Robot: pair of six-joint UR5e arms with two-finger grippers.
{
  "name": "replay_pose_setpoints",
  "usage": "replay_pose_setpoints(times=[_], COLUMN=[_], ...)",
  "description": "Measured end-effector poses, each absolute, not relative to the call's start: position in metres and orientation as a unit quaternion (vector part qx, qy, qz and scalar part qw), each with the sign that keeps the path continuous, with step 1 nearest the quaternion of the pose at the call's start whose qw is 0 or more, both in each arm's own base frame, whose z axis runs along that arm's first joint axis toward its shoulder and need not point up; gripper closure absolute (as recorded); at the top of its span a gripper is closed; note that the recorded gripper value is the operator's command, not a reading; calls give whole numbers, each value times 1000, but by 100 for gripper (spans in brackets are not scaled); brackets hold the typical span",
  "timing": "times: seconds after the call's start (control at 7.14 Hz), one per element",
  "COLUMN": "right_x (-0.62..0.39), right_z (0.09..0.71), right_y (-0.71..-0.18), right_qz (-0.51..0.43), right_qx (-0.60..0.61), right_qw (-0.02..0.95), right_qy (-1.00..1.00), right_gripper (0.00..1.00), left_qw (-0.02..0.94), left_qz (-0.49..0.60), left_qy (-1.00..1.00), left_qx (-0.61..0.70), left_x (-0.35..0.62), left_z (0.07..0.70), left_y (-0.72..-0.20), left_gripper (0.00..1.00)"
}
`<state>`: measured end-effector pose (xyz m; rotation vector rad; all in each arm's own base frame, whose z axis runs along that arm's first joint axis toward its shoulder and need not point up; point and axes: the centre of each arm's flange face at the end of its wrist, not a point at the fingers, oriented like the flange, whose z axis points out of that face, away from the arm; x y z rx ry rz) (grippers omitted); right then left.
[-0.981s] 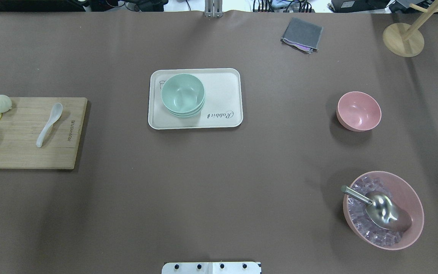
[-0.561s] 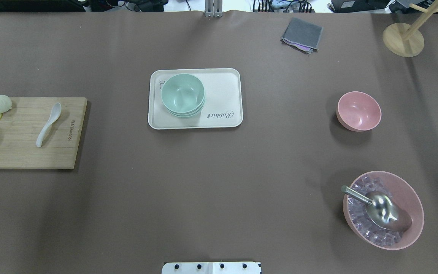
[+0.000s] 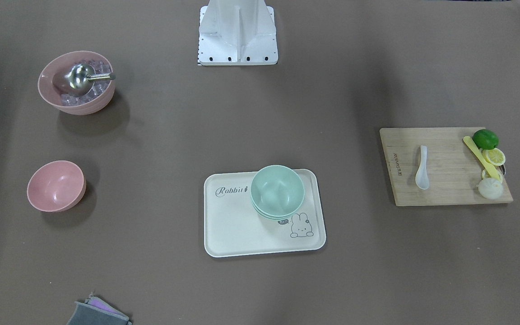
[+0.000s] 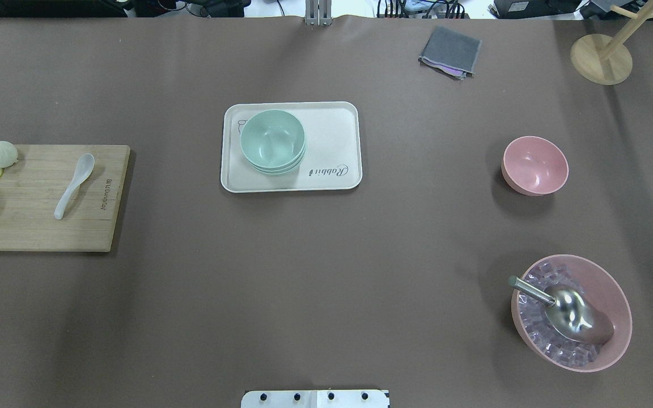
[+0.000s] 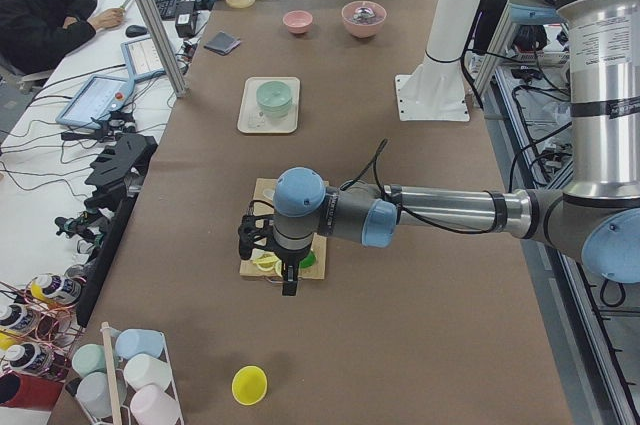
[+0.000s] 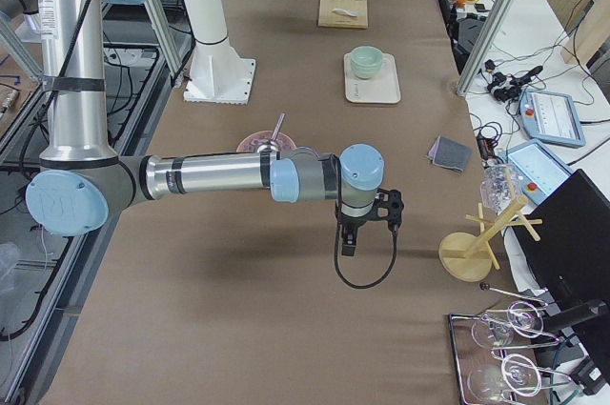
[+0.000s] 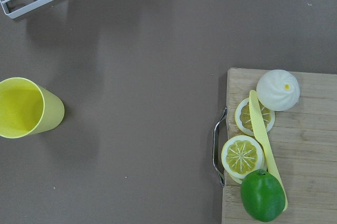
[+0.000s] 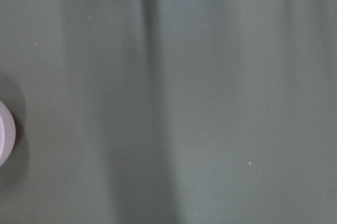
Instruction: Stack pink bowl on green and place spoon
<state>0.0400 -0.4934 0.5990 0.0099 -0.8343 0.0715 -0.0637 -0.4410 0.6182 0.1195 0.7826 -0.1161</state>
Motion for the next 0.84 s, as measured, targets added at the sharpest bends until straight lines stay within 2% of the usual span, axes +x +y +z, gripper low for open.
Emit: replay_pose_setpoints(times=[0.84], right_x=[40], right_z=[596], right_y=[-494], right_qz=[34], right_qx=[7], right_qw=[913], right_qy=[-406], right_gripper=[0], left_qw=[921], left_qz=[-58], left_qy=[381], left_qx=[58], left_x=[-63], left_z=[617], left_y=[-444], left_gripper=[2])
